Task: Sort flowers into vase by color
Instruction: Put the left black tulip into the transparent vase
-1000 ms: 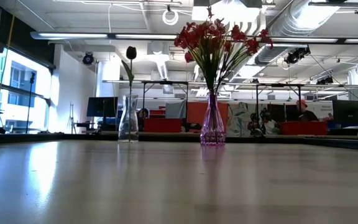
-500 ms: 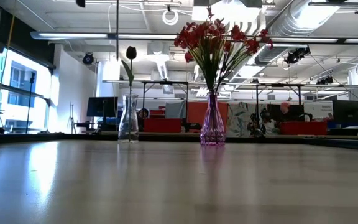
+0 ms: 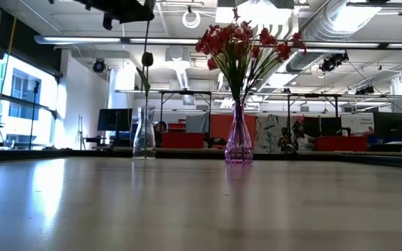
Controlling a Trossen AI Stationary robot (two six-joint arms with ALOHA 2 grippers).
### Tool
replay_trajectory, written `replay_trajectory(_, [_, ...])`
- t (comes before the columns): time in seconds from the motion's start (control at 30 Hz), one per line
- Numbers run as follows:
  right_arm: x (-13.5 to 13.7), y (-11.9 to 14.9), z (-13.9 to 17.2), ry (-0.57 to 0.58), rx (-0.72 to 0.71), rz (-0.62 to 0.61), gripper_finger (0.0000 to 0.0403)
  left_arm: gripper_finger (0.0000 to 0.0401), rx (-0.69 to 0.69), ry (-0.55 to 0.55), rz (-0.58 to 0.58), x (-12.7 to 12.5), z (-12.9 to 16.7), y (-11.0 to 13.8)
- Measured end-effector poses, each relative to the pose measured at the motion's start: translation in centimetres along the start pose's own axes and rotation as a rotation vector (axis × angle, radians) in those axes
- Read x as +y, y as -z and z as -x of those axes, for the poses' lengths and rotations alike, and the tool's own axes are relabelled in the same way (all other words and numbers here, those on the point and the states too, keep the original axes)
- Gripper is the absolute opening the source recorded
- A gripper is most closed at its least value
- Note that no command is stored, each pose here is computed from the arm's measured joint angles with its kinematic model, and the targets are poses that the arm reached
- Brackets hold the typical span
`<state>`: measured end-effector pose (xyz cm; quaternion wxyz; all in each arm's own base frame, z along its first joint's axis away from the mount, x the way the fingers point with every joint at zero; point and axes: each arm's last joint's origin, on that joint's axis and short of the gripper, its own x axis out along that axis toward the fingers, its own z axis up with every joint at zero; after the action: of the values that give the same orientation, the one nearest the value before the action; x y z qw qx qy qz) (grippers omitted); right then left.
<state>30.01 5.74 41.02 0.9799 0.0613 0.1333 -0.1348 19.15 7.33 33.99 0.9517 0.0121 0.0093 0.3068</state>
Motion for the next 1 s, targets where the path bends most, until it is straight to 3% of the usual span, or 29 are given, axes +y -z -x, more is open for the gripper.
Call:
replay_trajectory(0.23, [0.0,0.0,0.0,0.013,-0.003,-0.019,0.0255,0.0000,-0.041,-0.044,-0.063,3.5,-2.7,-2.5])
replay_trajectory(0.43, [-0.1,0.0,0.0,0.043,-0.011,-0.035,0.0255,0.0000,0.018,-0.051,-0.008,5.9,-4.2,-1.3])
replay_trajectory(0.7, [0.0,0.2,-0.4,0.057,-0.004,-0.070,0.0255,0.0000,0.077,-0.022,-0.015,6.5,-5.6,0.1])
replay_trajectory(1.0, [0.4,0.3,-0.2,0.057,-0.006,-0.088,0.0255,0.0000,-0.061,-0.120,0.026,6.6,-4.0,2.3])
